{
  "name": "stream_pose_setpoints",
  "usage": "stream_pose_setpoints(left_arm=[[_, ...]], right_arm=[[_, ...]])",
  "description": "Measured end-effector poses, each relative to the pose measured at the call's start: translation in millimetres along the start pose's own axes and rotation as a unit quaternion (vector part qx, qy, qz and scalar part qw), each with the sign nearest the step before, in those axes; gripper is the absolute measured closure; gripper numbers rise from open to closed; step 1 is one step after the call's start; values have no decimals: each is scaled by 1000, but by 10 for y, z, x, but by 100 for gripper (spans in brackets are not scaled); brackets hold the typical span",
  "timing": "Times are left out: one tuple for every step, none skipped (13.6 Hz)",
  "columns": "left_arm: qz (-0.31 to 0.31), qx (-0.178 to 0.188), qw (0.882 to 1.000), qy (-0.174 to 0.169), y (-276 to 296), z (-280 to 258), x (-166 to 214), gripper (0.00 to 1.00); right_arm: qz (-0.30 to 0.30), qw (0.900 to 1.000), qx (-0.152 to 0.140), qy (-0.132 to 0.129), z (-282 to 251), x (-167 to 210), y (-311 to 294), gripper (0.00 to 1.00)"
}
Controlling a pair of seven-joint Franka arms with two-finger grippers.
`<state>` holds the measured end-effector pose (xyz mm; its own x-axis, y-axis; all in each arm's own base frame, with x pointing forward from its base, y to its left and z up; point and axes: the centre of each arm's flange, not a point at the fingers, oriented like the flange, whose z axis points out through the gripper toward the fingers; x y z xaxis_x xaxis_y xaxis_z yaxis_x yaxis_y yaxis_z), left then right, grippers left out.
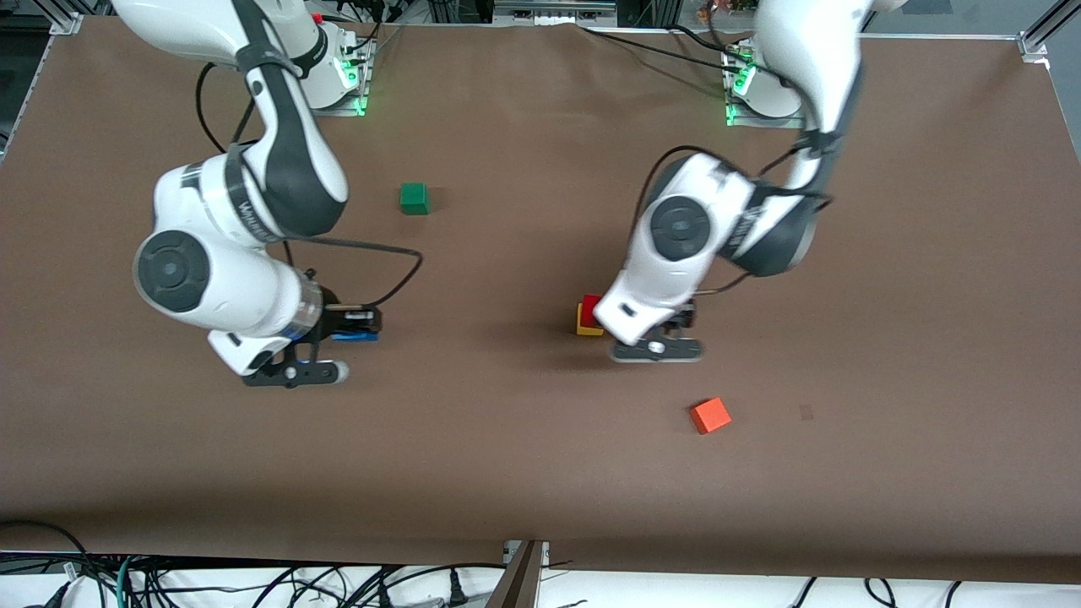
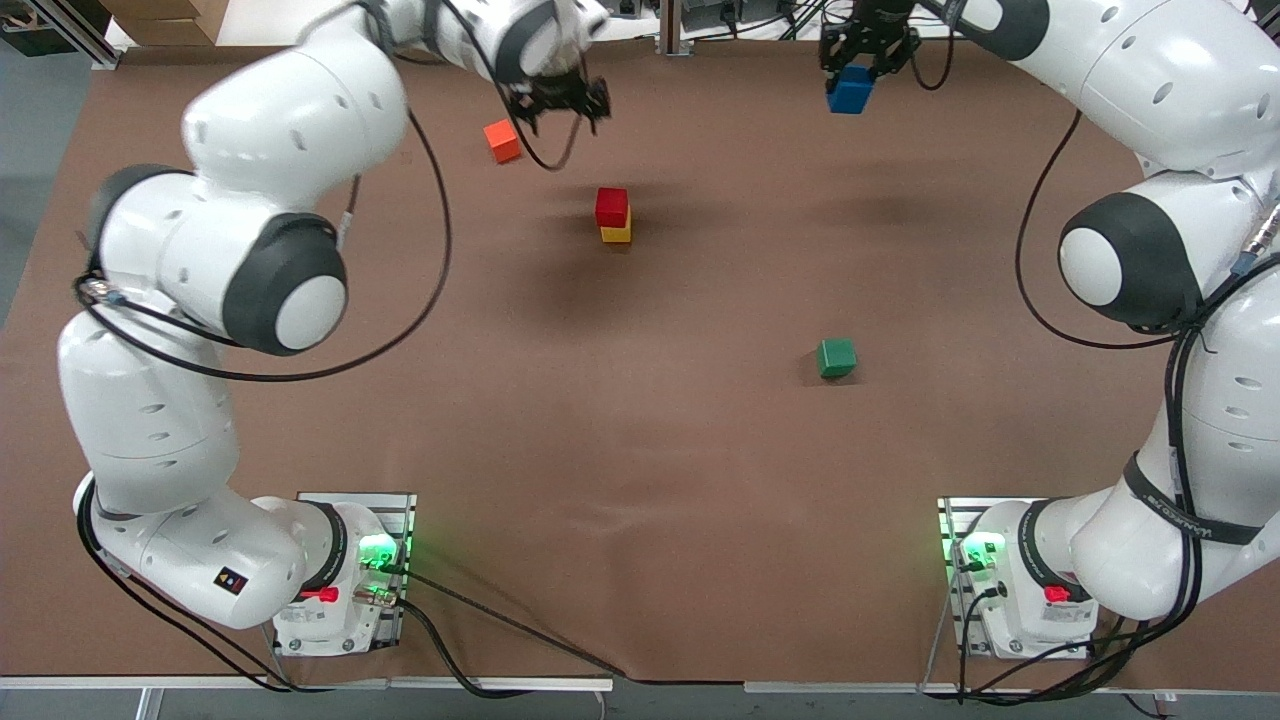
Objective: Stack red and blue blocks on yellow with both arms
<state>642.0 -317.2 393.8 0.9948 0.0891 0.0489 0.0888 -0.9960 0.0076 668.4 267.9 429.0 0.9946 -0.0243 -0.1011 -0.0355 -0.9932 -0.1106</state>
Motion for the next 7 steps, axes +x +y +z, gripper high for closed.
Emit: stream_pose_setpoints(left_arm=[[-19, -3, 1000, 7, -266, -281, 106, 0], [-37, -5, 999, 13, -527, -548, 180, 0], [-49, -5, 999, 16, -780, -769, 230, 0], [-46, -3, 999, 16, -1025, -944, 268, 0], [-35, -1, 999, 14, -1264, -1076, 303, 0], [-28, 2, 1000, 12, -1488, -1179, 330, 0], [-29, 6, 1000, 5, -1715, -1265, 342, 0]], right_arm=[[14, 1000, 5, 6, 25, -66, -211, 44], [28, 999, 10, 16, 67, -144, -460, 44], [41, 999, 16, 27, 132, -228, -740, 44], [53, 998, 23, 38, 218, -321, -1047, 44], [68, 996, 32, 51, 335, -428, -1392, 44], [86, 994, 42, 62, 493, -548, -1735, 44], [100, 991, 48, 70, 684, -672, -2040, 44]])
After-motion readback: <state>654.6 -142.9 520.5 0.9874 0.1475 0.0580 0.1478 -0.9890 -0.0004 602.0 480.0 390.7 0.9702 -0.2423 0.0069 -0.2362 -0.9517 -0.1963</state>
